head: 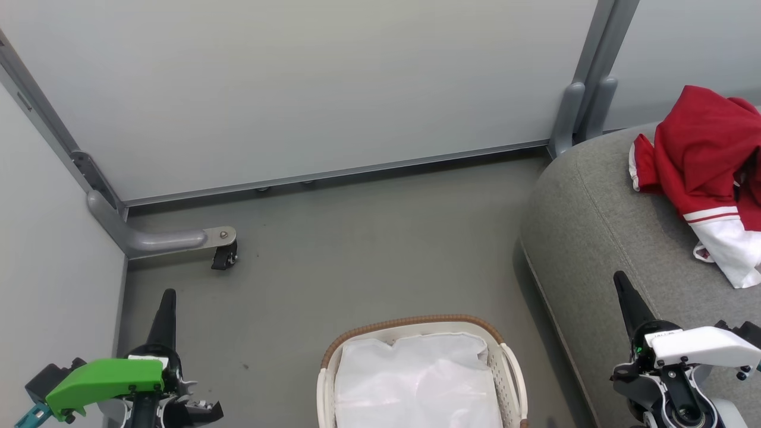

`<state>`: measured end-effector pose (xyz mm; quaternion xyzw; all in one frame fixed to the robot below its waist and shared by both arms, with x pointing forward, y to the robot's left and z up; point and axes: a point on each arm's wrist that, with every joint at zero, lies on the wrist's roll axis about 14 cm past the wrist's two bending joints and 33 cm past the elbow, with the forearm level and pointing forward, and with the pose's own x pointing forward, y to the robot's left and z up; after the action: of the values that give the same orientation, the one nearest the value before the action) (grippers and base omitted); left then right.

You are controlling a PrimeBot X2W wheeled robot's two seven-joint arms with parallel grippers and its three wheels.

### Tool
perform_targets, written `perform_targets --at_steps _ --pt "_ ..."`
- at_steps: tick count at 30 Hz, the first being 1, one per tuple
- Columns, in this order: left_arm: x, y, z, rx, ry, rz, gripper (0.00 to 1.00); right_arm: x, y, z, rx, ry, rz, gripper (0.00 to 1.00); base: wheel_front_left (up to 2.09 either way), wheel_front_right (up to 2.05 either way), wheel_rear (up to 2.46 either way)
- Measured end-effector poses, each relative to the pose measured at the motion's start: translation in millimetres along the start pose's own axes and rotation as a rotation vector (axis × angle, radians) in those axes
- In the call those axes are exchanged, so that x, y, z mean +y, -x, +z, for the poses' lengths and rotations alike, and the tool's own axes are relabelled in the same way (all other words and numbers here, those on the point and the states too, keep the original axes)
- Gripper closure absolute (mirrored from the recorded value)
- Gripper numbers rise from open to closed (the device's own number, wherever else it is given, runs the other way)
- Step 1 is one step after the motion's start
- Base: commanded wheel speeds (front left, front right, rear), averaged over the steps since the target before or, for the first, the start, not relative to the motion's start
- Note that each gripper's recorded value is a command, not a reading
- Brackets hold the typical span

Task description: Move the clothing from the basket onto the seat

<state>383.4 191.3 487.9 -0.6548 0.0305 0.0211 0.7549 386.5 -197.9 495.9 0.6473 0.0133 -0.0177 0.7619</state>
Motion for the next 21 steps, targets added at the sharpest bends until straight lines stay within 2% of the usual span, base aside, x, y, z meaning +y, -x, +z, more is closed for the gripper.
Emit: perform_targets --at_steps 21 --pt "-12.0 -2.1 8.7 -0.009 0.126 -0.05 1.0 8.3 -1.5 2.2 0.007 -0.146 0.034 1.0 0.0 0.0 0.0"
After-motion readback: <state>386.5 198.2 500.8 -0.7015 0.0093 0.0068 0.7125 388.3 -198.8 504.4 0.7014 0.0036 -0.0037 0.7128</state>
